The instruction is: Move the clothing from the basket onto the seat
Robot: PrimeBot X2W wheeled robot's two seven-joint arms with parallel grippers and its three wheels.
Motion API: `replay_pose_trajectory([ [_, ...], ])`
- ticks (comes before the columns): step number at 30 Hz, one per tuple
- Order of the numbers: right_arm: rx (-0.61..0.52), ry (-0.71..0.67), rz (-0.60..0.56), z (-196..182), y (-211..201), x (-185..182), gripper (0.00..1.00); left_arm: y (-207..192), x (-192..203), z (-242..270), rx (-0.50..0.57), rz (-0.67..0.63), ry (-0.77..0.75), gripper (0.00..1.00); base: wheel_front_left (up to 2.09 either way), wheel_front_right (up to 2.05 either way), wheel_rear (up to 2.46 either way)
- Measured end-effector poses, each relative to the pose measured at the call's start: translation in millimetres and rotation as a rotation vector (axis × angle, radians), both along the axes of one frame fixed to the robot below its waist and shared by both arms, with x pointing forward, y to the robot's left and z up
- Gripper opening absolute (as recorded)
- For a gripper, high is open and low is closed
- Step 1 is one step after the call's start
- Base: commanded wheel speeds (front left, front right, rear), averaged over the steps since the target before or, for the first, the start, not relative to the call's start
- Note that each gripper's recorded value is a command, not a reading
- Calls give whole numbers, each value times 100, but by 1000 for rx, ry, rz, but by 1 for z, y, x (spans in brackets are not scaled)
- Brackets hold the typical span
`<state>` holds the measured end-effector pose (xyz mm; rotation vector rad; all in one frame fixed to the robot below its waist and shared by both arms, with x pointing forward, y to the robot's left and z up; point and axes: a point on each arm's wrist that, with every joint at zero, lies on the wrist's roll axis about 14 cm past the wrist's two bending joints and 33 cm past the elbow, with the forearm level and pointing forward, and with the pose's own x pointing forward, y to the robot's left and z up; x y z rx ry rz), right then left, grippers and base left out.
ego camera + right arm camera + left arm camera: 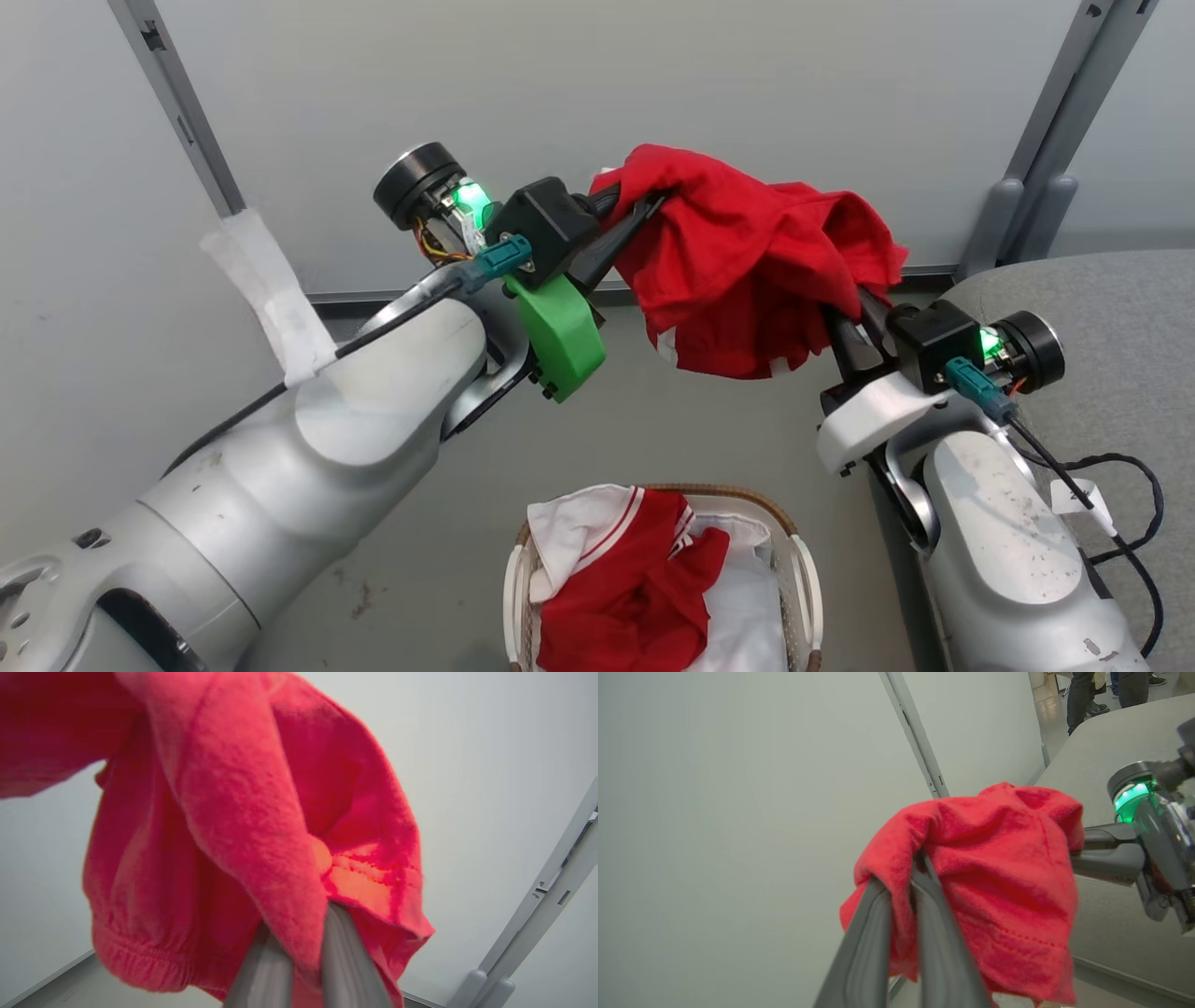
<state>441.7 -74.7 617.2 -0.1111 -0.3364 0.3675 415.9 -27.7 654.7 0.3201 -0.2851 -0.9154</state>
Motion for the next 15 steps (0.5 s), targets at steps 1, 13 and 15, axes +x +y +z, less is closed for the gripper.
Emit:
replay_pose_trajectory([
  [1,2,-3,-4,1,-1,1,0,2,1,-2,-13,12,12,49,0,0,0],
  [13,11,-44,-53,18,-17,11,0,31,3,-49,-192,145,194,100,0,0,0],
  [15,12,-48,-63,19,-20,12,0,35,1,-60,-217,164,229,100,0,0,0],
])
